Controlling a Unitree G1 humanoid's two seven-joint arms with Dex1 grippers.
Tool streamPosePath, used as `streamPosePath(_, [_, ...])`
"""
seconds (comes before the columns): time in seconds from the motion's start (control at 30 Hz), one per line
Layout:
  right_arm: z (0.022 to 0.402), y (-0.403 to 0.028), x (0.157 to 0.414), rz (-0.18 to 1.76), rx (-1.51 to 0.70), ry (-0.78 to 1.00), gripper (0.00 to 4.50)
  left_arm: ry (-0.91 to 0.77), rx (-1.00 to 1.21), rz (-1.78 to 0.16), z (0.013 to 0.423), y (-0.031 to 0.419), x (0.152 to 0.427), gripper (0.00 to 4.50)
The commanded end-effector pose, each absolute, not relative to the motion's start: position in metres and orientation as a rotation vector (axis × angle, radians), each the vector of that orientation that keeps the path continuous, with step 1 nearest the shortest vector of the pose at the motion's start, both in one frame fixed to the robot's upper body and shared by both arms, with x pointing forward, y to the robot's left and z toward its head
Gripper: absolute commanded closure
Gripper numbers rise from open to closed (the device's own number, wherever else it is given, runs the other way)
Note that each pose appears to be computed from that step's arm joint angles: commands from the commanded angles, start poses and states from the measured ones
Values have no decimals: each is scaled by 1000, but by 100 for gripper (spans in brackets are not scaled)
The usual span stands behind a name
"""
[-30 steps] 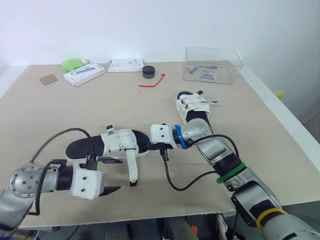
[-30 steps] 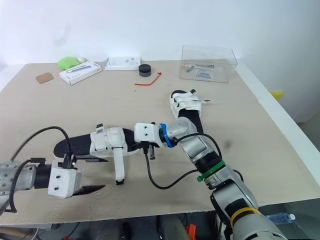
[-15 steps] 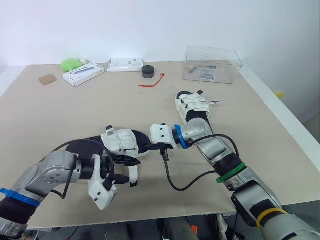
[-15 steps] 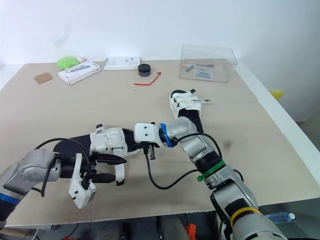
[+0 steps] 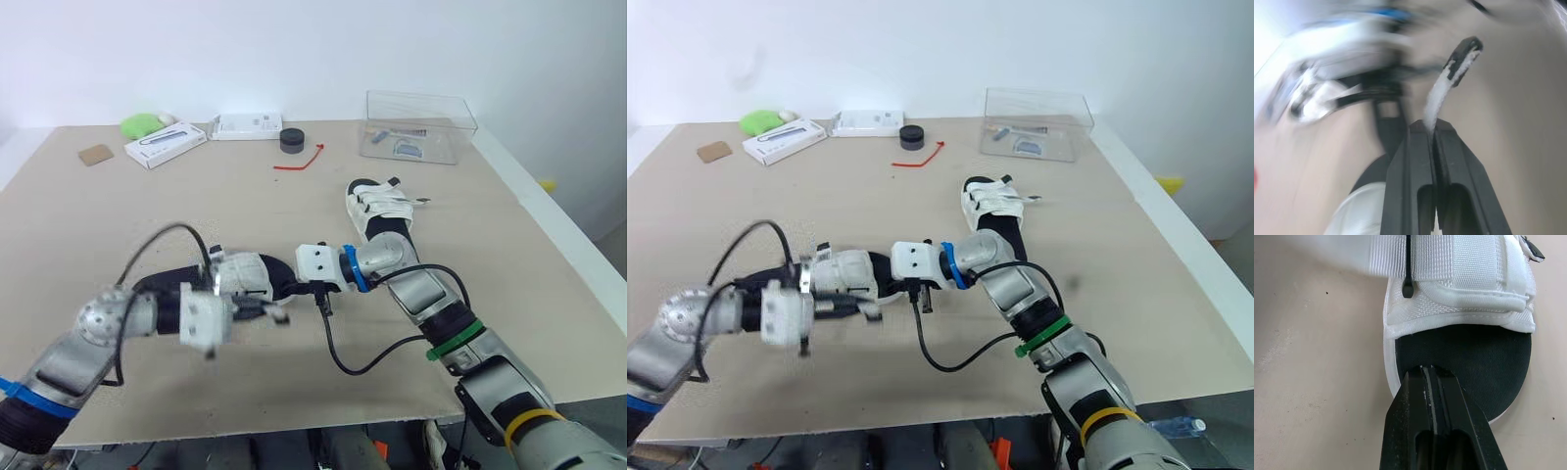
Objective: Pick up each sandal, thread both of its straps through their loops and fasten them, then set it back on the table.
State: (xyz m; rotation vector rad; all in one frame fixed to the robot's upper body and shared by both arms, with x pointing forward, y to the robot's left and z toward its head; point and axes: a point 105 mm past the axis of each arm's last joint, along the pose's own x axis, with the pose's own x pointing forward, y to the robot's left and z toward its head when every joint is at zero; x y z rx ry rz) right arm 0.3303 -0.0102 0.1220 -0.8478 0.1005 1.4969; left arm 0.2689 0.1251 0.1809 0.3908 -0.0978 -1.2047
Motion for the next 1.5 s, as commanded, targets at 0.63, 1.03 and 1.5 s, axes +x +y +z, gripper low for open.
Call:
streamPosePath(0.63, [110,-18,334,1482,-871,168,450,364,-383,-1061,165,173,333,445])
streamPosePath(1.03, [112,-16,334,1476,-863,164,450,393,-269,-1086,153,160,352,445])
streamPosePath(1.5, [111,-17,333,1471,-860,165,450,270,-155,-1027,179,182,360,141])
